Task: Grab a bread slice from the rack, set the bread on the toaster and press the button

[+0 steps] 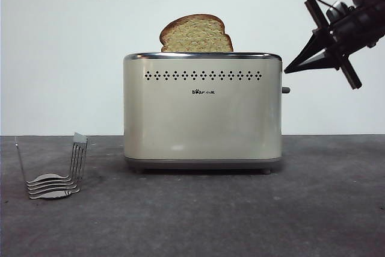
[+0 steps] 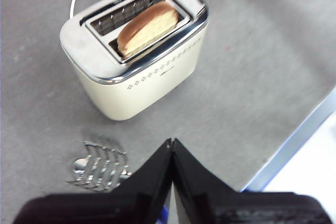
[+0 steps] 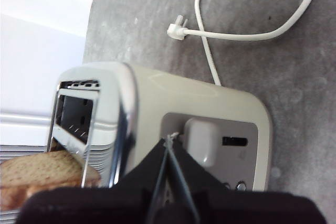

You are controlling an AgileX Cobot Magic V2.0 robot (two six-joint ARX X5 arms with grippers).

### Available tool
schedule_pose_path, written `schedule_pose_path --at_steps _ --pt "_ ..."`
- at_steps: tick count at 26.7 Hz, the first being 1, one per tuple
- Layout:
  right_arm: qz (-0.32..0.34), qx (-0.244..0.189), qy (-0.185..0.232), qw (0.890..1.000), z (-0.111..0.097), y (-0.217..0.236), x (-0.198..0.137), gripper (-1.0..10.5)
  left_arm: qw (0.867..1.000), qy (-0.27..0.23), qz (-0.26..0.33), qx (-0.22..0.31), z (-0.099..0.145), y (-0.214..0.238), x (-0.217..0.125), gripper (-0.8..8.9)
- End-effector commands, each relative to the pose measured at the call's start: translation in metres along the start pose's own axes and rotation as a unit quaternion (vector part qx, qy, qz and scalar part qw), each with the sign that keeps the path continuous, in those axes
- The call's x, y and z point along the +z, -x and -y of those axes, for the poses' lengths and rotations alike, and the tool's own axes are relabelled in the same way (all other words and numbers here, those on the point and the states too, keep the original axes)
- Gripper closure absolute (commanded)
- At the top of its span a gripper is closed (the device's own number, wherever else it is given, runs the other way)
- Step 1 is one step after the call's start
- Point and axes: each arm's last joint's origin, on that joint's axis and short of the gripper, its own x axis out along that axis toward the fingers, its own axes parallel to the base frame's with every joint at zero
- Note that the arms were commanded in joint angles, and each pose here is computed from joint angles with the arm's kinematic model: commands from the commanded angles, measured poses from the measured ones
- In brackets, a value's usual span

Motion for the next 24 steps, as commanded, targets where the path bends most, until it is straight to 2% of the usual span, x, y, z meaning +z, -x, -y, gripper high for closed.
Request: schedule_pose_path --at_steps 1,13,24 --pt "-0.008 0.006 -0.009 1.0 0.009 -0.007 0.002 9.5 1.0 0.02 0.015 -0.005 0.0 0.011 -0.005 8.22" --pt "-0.032 0.002 -0.034 0.999 0.029 -0.026 -0.002 9.5 0.997 0.05 0.05 -0.01 0.0 0.036 -0.017 8.22" --pt "-0.039 -0.031 -0.048 0.998 0.038 -0.034 -0.006 9.5 0.997 0.055 0.058 -0.012 0.0 0.041 -0.02 8.22"
